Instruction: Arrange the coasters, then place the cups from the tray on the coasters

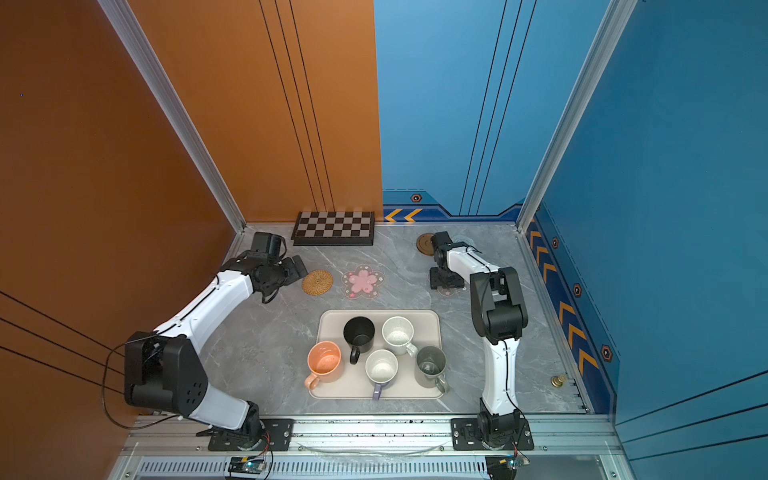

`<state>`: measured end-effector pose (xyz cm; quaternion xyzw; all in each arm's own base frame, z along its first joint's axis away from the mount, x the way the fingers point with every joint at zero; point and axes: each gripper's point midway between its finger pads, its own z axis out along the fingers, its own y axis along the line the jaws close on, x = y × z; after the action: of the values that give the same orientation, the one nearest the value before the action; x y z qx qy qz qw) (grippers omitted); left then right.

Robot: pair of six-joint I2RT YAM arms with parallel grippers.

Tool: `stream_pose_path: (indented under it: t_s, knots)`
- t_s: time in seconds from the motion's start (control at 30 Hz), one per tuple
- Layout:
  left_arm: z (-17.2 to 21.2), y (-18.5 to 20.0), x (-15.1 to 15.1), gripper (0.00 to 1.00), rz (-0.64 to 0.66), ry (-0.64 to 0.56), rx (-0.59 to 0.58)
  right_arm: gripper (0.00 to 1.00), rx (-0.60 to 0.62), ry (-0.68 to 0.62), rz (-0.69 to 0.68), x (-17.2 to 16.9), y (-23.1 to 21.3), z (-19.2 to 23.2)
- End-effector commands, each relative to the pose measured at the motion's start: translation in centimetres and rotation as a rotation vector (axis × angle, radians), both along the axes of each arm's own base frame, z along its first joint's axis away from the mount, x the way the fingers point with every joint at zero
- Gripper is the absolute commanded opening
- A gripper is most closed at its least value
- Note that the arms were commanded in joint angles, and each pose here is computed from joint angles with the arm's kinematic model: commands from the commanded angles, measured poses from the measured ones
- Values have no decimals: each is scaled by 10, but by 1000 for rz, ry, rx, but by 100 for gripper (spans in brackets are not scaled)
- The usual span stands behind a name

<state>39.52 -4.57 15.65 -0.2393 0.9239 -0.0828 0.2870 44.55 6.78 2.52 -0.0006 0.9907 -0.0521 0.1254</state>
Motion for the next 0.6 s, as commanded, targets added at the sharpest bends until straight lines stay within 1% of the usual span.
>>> stream_pose_path:
  t_s: [0.0,0.03,0.07,0.13,0.23,0.33,0.37,0.47,0.53,0.57]
  knots:
    - [2,-6,5,98,-5,-3,6,67,-3,60,10,-20,-4,0]
    - [1,-8,6,98,-12,-2,11,68,1,54,16,-17,-3,2]
    - [1,-12,7,98,-20,-1,14,68,9,20,21,-13,-2,16]
    - [0,-21,10,98,-44,1,17,68,20,-14,33,-6,-1,29]
    - [1,-33,15,98,-71,-3,20,70,28,-50,53,5,2,41]
    - [1,-43,17,98,-91,-4,27,70,48,-79,54,21,6,47]
    - [1,-45,17,98,-95,-3,29,70,50,-67,50,25,6,39]
    - [1,-52,18,98,-109,-6,31,70,58,-82,39,41,9,36]
    - [2,-62,22,98,-148,-20,46,70,61,-85,29,49,10,32]
    - [2,-68,24,98,-173,-28,56,70,66,-111,30,59,12,38]
